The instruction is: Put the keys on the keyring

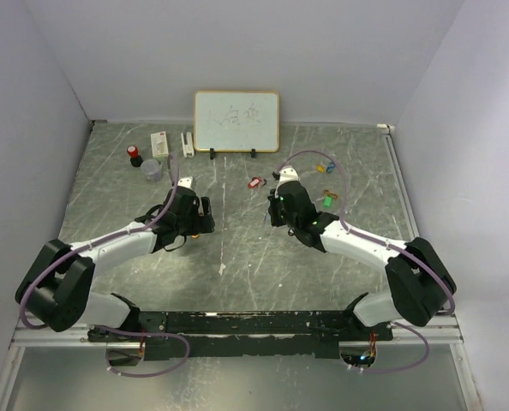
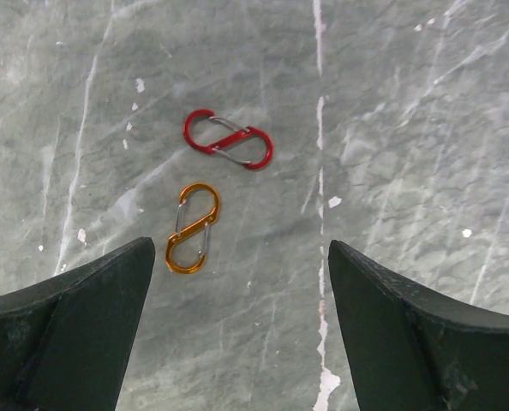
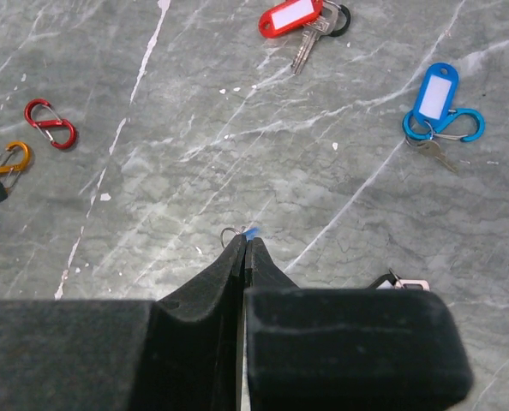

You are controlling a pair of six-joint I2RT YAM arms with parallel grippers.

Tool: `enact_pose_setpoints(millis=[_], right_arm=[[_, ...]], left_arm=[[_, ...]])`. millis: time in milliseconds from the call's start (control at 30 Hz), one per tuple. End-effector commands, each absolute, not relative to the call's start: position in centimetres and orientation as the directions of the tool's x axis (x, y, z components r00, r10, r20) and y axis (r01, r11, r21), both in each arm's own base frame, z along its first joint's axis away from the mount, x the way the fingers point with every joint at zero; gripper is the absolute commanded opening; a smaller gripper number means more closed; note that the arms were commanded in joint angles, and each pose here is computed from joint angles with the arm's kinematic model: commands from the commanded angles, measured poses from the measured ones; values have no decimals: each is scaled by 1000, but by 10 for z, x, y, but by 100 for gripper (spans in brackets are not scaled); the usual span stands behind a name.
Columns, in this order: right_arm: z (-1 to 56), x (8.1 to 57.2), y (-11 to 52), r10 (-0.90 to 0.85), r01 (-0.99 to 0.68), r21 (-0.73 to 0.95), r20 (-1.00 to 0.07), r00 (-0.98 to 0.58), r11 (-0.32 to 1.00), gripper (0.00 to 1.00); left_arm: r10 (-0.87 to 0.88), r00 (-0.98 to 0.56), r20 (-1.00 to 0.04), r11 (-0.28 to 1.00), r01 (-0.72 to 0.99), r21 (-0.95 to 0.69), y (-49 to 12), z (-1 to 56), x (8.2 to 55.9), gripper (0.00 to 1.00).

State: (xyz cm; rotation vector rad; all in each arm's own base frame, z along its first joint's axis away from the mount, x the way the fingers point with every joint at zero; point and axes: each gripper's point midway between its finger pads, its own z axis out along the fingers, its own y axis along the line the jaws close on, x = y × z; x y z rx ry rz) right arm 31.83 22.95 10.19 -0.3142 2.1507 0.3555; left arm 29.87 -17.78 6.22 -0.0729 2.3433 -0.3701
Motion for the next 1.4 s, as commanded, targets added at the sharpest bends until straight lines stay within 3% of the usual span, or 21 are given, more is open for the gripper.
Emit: enact_pose_setpoints(millis=[0, 1067, 1367], right_arm=[[123, 321, 234, -72, -361, 141, -854, -515, 922, 0], [141, 316, 237, -61, -378, 149, -869, -491, 914, 0], [142, 316, 235, -69, -375, 138, -869, -491, 917, 0]], left_arm=[[-148, -729, -668, 970, 24, -240, -166, 50, 297, 93], [-17, -754, -657, 999, 15, -42, -153, 5, 302, 76], [32, -764, -645, 999, 18, 29, -158, -3, 299, 66]])
